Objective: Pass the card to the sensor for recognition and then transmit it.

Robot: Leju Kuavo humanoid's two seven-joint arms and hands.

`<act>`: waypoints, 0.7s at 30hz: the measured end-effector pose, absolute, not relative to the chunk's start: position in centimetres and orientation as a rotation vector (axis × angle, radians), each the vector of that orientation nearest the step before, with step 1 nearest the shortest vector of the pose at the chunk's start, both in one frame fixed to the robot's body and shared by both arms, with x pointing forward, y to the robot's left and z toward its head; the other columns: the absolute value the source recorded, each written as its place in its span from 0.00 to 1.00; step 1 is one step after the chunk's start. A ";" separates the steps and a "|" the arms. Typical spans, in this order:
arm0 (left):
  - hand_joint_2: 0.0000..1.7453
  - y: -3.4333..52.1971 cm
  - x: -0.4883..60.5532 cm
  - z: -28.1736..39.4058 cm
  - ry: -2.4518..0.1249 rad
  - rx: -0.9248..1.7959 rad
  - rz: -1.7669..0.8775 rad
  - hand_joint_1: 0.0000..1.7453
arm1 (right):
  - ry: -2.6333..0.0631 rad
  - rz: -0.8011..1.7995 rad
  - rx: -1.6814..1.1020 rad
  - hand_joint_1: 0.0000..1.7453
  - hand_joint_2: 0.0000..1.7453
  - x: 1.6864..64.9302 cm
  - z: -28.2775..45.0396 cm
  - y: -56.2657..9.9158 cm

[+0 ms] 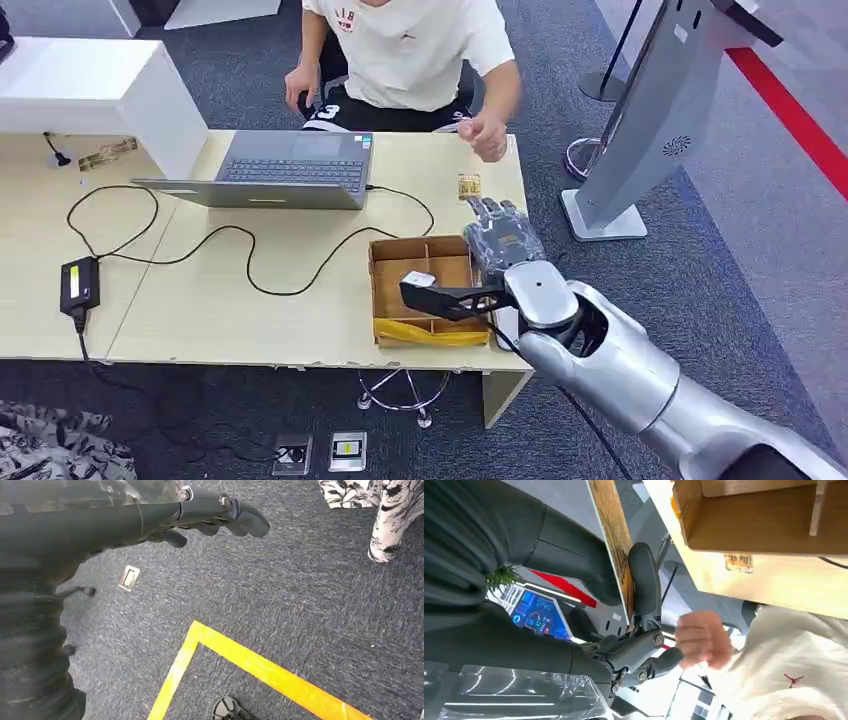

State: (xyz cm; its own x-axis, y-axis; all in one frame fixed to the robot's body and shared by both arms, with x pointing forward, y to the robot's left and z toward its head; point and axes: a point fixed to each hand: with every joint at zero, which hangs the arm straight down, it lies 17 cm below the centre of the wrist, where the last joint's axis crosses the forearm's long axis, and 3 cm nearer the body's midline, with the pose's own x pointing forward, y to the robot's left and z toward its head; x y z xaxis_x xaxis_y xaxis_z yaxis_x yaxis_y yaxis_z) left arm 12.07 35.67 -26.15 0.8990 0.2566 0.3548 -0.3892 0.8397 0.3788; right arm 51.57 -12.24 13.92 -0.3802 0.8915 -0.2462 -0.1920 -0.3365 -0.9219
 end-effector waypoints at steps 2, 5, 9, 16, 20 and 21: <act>1.00 35.7 12.1 -26.1 -0.299 0.460 0.347 0.00 | -1.105 1.811 -1.036 0.94 1.00 51.6 14.1 -12.2; 1.00 35.7 12.1 -26.1 -0.299 0.460 0.347 0.00 | -1.112 1.811 -1.037 1.00 1.00 51.6 14.3 -12.1; 1.00 35.7 12.1 -26.1 -0.299 0.460 0.347 0.00 | -1.124 1.809 -1.038 1.00 1.00 51.7 14.6 -11.8; 1.00 35.7 12.5 -26.0 -0.321 0.460 0.341 0.00 | -1.395 1.699 -1.230 1.00 1.00 54.0 24.1 -8.5; 1.00 35.2 13.1 -25.9 -0.353 0.456 0.335 0.00 | -1.755 1.500 -1.320 1.00 1.00 54.2 35.0 -4.2; 1.00 35.0 13.1 -25.8 -0.358 0.454 0.340 0.00 | -1.828 1.446 -1.322 1.00 1.00 54.2 37.1 -3.3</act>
State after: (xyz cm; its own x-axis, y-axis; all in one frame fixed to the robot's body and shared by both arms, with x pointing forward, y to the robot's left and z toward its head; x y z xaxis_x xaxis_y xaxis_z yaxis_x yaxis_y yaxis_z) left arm 13.13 34.95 -25.83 0.8826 0.2369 0.4060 -0.3933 0.8452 0.3619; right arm 54.23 -3.34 37.11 -0.4342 0.8783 -0.2004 0.3974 -0.0129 -0.9176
